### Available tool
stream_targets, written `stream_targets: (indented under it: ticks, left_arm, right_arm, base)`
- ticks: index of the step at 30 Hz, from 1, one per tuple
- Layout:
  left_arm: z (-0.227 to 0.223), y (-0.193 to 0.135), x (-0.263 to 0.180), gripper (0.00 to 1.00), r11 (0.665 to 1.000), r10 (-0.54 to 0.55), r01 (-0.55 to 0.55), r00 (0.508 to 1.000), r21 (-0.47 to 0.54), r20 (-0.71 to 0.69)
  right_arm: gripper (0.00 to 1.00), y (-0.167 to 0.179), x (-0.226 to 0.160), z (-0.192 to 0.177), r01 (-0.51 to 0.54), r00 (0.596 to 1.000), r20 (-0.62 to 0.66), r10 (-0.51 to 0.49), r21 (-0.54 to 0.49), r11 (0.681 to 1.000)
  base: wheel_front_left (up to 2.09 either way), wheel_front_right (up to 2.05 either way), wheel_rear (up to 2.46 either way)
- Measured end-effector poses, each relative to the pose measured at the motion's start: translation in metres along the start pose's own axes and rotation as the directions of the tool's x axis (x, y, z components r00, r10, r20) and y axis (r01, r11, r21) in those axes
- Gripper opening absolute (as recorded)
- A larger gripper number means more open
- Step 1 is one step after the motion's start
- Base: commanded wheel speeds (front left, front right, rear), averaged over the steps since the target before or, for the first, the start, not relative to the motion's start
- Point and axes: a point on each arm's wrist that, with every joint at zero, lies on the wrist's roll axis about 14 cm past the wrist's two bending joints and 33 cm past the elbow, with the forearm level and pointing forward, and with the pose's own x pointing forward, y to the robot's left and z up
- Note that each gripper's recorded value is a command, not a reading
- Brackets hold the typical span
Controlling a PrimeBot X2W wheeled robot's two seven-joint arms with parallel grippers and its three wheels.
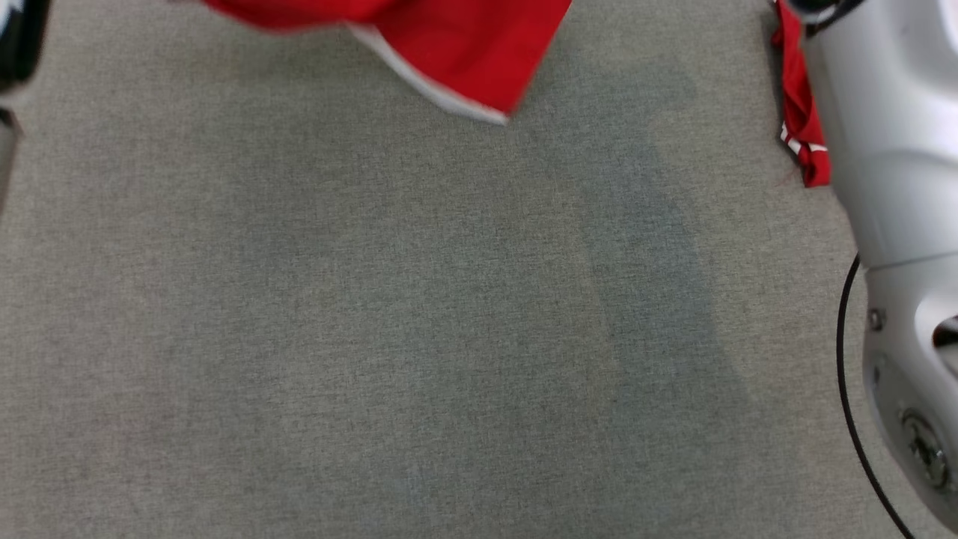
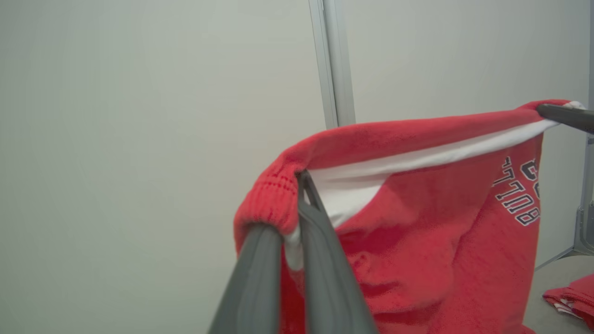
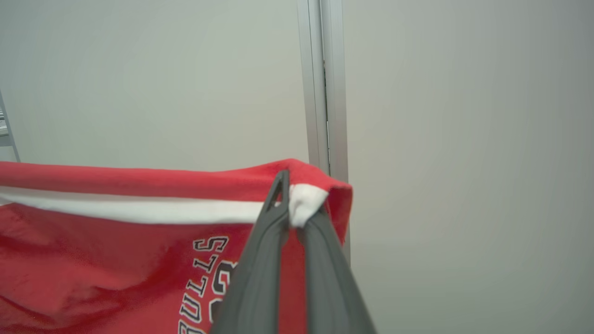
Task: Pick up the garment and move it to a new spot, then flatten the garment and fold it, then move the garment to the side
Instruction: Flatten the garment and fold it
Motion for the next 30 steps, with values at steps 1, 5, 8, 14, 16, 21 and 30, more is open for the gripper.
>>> stream_targets:
  ticks: [1,5,8,14,16,21,30]
  left_arm:
    - [0.004,0.003,0.005,0.0,1.0,0.0,-0.001,1.0,0.008,0.008]
    - [0.025,0.005,0.022,0.0,1.0,-0.008,0.007,0.998,0.014,0.061]
    - [0.023,0.006,0.026,0.0,1.0,-0.01,0.01,0.998,0.001,0.063]
    - [-0.024,0.001,0.014,0.0,0.999,-0.022,0.02,0.999,-0.047,-0.027]
    - [-0.049,-0.007,0.001,0.0,0.996,-0.029,0.022,0.996,-0.087,-0.081]
    - [-0.077,-0.027,-0.039,0.0,0.984,-0.031,0.007,0.991,-0.176,-0.133]
    - [-0.098,-0.081,-0.136,0.0,0.963,-0.026,-0.037,0.973,-0.265,-0.231]
  right_arm:
    - [0.0,-0.002,0.005,0.003,0.005,1.0,0.005,-0.005,0.001,1.0]
    - [0.0,-0.004,0.016,0.02,0.012,0.999,0.032,-0.012,-0.002,1.0]
    - [0.0,-0.006,0.017,0.012,0.014,1.0,0.014,-0.014,0.007,1.0]
    - [0.0,0.0,0.01,-0.03,0.0,0.999,-0.053,0.003,0.043,0.999]
    - [0.0,0.004,-0.003,-0.056,-0.007,0.995,-0.1,0.012,0.055,0.998]
    - [0.0,0.011,-0.045,-0.1,0.0,0.983,-0.185,0.017,0.09,0.996]
    - [0.0,0.028,-0.147,-0.137,0.017,0.952,-0.304,0.024,0.131,0.991]
  base:
    - [0.0,0.0,0.0]
    - [0.0,0.0,0.0]
    - [0.0,0.0,0.0]
    - [0.0,0.0,0.0]
    - [0.0,0.0,0.0]
    - [0.0,0.0,0.0]
    - [0.0,0.0,0.0]
